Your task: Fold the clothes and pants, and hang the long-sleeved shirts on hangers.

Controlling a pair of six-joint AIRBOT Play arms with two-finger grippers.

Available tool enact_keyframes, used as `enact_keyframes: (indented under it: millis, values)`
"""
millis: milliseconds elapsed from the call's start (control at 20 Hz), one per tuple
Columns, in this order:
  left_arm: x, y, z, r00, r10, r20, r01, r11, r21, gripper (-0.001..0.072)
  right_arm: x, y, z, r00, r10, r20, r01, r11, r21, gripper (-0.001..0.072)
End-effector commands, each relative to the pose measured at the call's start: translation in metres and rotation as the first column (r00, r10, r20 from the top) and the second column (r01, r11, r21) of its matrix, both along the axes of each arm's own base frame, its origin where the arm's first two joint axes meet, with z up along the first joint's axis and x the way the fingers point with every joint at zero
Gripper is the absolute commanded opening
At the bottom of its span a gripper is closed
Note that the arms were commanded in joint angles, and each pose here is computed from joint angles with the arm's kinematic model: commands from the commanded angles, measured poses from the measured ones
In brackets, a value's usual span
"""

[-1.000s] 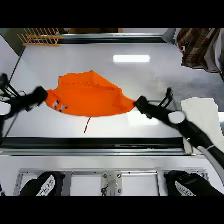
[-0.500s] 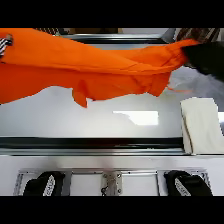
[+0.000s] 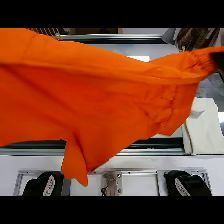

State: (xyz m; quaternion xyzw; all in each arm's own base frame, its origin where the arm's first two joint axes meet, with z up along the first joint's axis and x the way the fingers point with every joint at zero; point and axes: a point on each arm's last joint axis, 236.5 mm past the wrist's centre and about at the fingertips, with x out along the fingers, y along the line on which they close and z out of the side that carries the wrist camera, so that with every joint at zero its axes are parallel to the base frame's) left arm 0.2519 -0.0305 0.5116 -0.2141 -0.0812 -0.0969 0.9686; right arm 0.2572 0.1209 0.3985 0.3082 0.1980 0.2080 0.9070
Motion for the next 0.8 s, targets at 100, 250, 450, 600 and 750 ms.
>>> enact_keyframes:
  millis: [100,250,450,600,750]
  values:
    - [0.177,-0.013,-0.144,0.897,-0.155,-0.414,0.121,0.987,-0.106,0.0006,0.074,0.005,-0.159,0.866,0.006,-0.501,-0.023,0.999,-0.028,0.001]
    - [0.264,-0.039,-0.259,0.754,-0.231,-0.615,0.16,0.972,-0.17,0.0006,0.123,-0.004,-0.258,0.738,-0.04,-0.674,-0.041,0.994,-0.104,0.001]
    - [0.321,-0.066,-0.341,0.627,-0.287,-0.724,0.205,0.958,-0.202,0.0006,0.184,-0.011,-0.317,0.727,-0.098,-0.68,0.023,0.993,-0.118,0.001]
    - [0.332,-0.069,-0.345,0.606,-0.299,-0.737,0.217,0.954,-0.209,0.0006,0.204,-0.02,-0.314,0.77,-0.143,-0.622,0.069,0.987,-0.142,0.001]
    - [0.314,-0.054,-0.335,0.57,-0.299,-0.765,0.206,0.954,-0.219,0.0006,0.195,-0.032,-0.301,0.784,-0.175,-0.595,0.063,0.977,-0.205,0.001]
